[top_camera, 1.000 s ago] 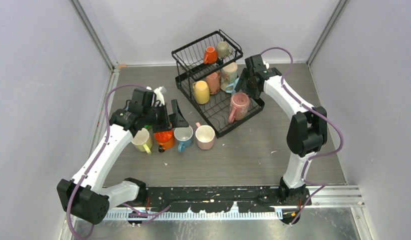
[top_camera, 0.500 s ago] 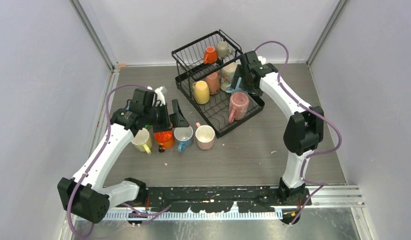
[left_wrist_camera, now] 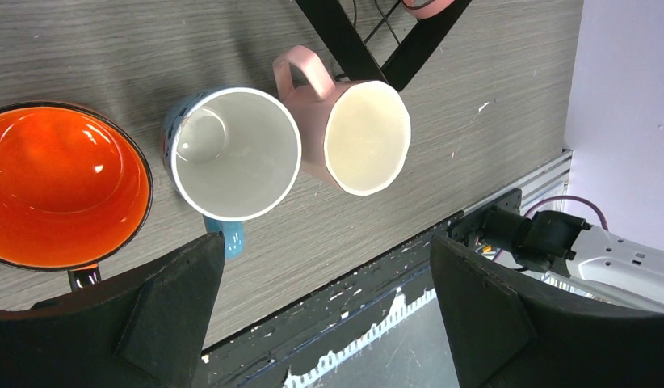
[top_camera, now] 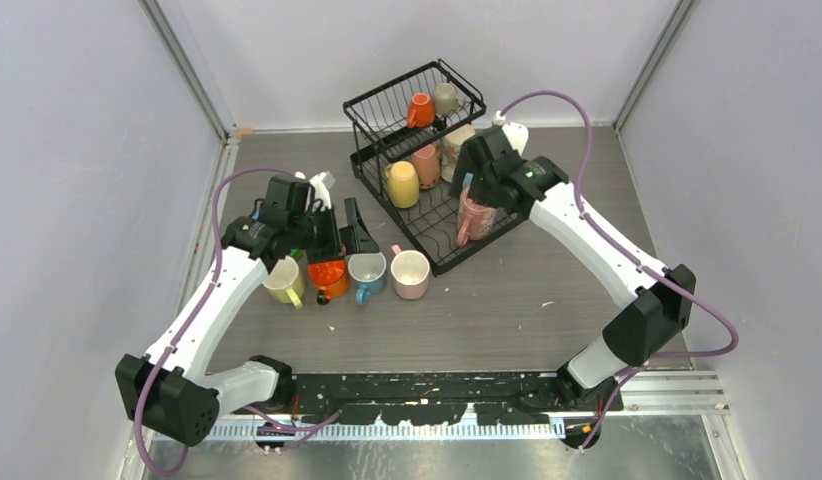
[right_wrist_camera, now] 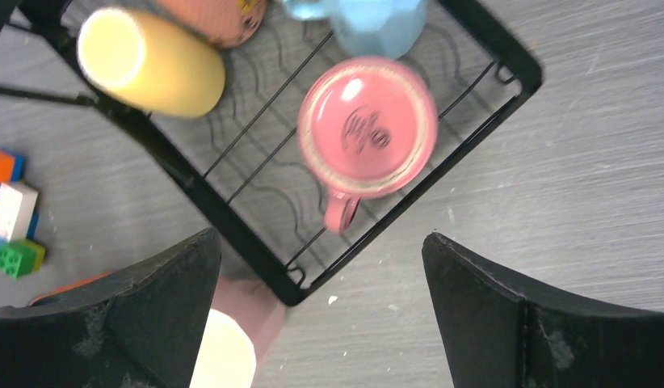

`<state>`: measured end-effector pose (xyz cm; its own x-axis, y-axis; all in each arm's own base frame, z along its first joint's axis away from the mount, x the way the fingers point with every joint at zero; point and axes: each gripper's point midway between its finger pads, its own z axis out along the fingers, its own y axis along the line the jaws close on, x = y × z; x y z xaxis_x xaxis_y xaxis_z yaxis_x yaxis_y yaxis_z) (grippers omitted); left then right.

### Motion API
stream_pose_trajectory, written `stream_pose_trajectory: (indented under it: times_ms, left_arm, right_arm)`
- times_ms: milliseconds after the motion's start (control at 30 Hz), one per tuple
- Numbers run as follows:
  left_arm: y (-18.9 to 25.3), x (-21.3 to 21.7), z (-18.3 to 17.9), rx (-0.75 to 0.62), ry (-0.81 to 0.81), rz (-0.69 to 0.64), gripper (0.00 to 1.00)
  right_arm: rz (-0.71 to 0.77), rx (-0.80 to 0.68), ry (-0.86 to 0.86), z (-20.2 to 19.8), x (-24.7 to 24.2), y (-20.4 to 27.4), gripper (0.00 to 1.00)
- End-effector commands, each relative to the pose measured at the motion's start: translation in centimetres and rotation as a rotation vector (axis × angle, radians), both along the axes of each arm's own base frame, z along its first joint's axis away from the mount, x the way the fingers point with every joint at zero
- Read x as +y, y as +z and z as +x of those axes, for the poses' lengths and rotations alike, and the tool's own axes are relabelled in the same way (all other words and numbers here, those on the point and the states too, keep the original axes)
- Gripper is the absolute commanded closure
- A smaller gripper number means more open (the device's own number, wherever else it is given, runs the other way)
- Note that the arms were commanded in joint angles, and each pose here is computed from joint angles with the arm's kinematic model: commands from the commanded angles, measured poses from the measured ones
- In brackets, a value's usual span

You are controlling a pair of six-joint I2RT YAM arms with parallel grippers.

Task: Unload the cups from the dish rack
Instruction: Unload the cup from the dish rack.

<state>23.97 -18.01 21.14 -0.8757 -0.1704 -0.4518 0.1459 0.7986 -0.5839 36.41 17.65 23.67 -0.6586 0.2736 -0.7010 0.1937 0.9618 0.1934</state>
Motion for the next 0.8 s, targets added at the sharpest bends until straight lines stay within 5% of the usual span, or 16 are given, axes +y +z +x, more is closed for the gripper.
stream_pose_trajectory:
  times_ms: [0,767]
  left_arm:
    - [1.8,-0.6,0.9,-0.061,-0.011,-0.031,0.00]
    - [1.3,-0.1,0.3,-0.055,-0.003,-0.018,0.00]
  right_arm:
    - [0.026,-0.031,-0.033,-1.0,1.9,-0.6,0.02]
    - [-0.053,0.064,-0.070,0.6,5.2,-10.9,0.25]
